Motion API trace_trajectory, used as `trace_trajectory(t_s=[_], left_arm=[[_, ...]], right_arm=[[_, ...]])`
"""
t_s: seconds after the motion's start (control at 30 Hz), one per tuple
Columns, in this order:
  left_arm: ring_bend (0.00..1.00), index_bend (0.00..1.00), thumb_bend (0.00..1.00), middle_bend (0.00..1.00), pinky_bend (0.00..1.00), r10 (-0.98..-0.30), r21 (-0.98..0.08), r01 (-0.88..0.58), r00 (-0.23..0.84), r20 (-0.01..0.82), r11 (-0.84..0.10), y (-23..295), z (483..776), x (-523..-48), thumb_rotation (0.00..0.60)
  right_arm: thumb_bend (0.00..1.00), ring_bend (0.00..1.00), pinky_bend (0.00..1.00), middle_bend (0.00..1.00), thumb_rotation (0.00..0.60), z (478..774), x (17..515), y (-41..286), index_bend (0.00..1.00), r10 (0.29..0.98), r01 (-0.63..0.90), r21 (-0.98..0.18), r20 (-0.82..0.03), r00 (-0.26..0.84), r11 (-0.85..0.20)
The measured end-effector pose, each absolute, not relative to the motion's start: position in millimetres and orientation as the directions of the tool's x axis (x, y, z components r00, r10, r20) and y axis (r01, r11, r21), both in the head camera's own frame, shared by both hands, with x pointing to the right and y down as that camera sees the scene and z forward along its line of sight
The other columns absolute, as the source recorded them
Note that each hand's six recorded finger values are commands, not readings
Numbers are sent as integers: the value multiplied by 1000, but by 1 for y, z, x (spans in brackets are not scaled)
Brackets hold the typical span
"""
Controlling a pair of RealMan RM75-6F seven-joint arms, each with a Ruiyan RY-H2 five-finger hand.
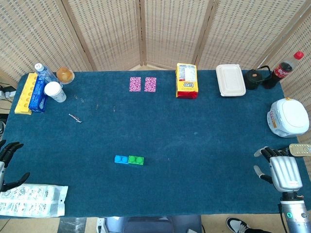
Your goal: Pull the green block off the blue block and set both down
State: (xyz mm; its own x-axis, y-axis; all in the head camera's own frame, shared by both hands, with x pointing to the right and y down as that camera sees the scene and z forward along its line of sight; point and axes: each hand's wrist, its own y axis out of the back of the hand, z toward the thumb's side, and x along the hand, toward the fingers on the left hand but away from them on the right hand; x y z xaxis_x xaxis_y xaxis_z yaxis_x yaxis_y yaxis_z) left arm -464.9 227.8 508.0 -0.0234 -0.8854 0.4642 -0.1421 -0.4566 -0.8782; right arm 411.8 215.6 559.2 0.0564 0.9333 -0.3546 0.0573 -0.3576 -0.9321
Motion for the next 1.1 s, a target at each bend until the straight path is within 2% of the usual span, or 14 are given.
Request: trace_trajectory(t_s=[0.57,0.87,1.0,1.1], left_arm=[[27,184,262,187,113,-883,-875,-146,-19,469,-461,228,510,-464,554],[96,184,262,187,132,-865,-857,-116,32,501,-501,224,518,-454,556],[137,186,263,195,231,-845,-842,-79,91,527,-534,219,524,-441,561],[178,207,263,248,311,-827,-831,-45,140,544,-554,213,529,-429,556]], right_arm=[[311,515,490,443,600,558,412,216,448,934,58,-933,-353,57,-356],[311,515,490,443,600,556,412,217,448,935,57,-934,-351,58,-354],[311,515,490,442,600,556,412,218,448,934,56,-933,-352,58,-355],[311,515,490,442,600,555,411,218,448,933,55,-932,-354,61,-358]])
